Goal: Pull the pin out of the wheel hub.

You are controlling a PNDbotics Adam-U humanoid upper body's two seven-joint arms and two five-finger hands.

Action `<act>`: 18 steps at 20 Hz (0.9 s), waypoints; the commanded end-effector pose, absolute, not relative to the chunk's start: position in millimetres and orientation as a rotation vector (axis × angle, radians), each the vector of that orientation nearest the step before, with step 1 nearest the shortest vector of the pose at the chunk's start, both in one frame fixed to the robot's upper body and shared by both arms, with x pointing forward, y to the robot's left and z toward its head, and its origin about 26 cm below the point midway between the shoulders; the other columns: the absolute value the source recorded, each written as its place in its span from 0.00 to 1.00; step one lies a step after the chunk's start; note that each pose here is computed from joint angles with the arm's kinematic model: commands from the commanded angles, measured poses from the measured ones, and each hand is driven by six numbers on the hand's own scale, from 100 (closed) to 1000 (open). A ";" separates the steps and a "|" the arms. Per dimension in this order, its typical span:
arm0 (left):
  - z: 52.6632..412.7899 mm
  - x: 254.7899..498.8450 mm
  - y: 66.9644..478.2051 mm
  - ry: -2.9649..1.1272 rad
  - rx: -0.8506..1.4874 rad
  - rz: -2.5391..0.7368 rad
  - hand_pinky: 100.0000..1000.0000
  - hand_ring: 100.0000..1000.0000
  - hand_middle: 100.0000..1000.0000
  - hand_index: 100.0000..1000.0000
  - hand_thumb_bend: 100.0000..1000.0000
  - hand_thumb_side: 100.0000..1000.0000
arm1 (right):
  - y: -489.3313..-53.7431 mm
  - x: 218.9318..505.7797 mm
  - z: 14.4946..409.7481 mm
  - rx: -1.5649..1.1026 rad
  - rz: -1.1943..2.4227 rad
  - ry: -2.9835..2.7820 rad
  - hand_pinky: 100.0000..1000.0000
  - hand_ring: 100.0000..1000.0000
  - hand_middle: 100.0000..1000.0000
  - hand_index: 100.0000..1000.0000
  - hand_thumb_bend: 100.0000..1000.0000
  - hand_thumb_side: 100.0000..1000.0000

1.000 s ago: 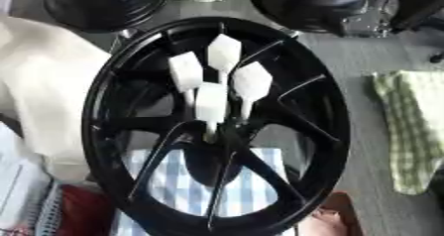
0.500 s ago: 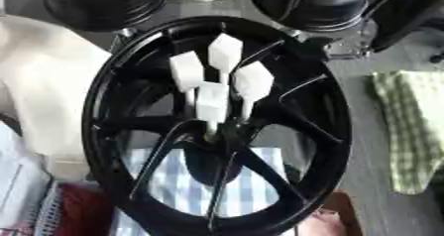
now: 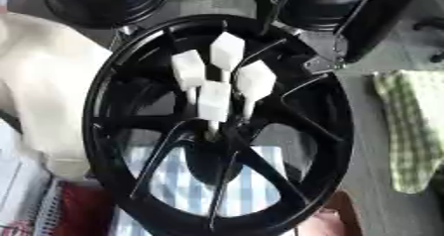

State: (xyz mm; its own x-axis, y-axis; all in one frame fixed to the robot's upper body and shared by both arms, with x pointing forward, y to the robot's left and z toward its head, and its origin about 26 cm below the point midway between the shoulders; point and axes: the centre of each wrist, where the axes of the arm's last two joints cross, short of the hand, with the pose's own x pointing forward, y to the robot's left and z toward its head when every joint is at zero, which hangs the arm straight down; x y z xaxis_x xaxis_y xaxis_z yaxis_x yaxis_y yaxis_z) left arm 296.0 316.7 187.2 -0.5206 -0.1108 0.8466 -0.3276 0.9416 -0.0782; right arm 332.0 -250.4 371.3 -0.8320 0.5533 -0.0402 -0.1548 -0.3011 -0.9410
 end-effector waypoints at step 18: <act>198.6 296.0 317.5 -2.156 0.314 0.260 0.74 0.70 0.62 0.76 0.22 0.68 | -249.9 373.2 353.0 -0.468 2.176 -1.437 0.83 0.75 0.69 0.74 0.34 0.20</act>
